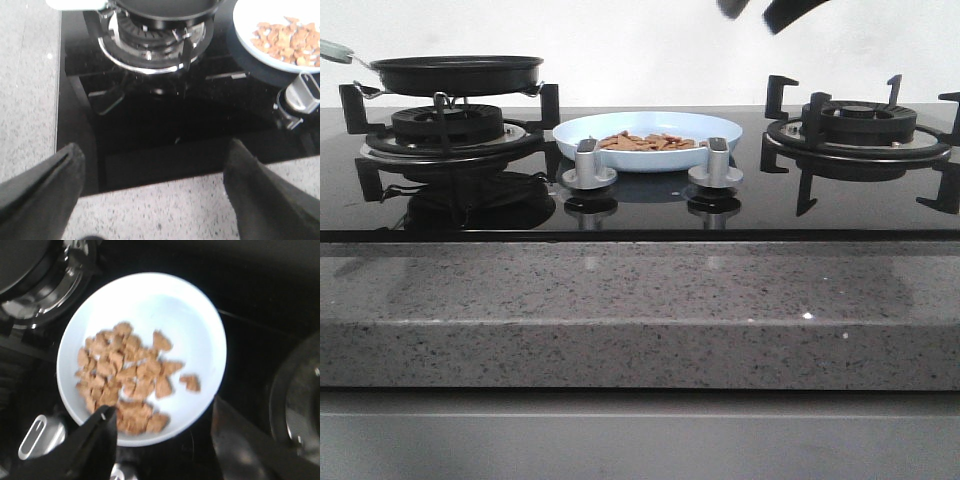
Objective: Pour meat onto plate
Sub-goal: 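Open the right gripper and raise it away from the plate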
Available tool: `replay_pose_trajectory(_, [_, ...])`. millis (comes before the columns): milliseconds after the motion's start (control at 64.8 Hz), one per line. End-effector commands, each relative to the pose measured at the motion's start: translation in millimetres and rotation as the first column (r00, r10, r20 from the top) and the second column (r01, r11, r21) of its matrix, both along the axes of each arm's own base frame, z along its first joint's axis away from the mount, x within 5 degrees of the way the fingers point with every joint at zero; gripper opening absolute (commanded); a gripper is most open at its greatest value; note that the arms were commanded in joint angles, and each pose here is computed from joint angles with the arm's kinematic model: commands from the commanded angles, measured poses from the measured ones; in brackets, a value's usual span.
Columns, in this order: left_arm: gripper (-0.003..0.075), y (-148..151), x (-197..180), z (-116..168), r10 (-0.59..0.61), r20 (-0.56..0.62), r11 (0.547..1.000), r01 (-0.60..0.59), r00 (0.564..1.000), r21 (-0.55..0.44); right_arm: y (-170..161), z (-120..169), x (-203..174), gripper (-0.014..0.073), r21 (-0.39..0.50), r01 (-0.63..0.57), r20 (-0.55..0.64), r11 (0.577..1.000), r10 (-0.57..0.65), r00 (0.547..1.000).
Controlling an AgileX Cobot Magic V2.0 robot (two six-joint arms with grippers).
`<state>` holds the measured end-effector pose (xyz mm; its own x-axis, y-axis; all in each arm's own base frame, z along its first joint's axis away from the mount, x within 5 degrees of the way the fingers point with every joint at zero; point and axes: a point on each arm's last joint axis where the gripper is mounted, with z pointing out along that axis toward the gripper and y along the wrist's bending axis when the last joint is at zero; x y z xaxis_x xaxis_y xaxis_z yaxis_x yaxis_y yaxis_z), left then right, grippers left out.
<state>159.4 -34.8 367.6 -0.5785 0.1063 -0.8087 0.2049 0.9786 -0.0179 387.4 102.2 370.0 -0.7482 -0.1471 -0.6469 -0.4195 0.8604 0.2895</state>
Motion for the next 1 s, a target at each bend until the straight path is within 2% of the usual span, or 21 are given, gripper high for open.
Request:
replay_pose_trajectory(0, [0.0566,-2.0,1.6,15.1,0.0,0.108,0.999,0.005,0.994,-0.039,-8.1,39.9,-37.9,0.0445,0.015,0.031,0.137,0.999,-0.032,0.99])
replay_pose_trajectory(201, [0.0566,-2.0,1.7,15.3,0.0,0.111,0.999,0.005,0.994,-0.04,-30.3,34.2,-104.4,0.0445,-0.088,0.104,0.14,0.991,-0.091,0.986])
replay_pose_trajectory(324, [0.0566,-2.0,1.7,15.3,0.0,0.111,0.999,0.005,0.994,-0.04,-42.1,23.7,-146.3,0.0445,-0.118,0.144,0.143,0.982,-0.127,0.982])
replay_pose_trajectory(555, [0.0566,-2.0,1.7,15.3,0.0,0.111,0.999,0.005,0.994,-0.04,-54.5,3.9,-215.4,0.0445,-0.102,0.157,0.186,0.982,-0.136,0.973])
replay_pose_trajectory(802, [0.0566,-2.0,1.7,15.3,0.0,0.111,0.999,0.005,0.994,-0.04,-62.9,-27.4,-266.6,0.0445,-0.088,0.161,0.196,0.983,-0.142,0.97])
replay_pose_trajectory(988, [0.0565,-2.0,1.7,15.1,0.0,0.11,0.999,0.005,0.994,-0.039,-68.6,-36.4,-300.5,0.0431,-0.058,0.168,0.27,0.984,-0.147,0.952])
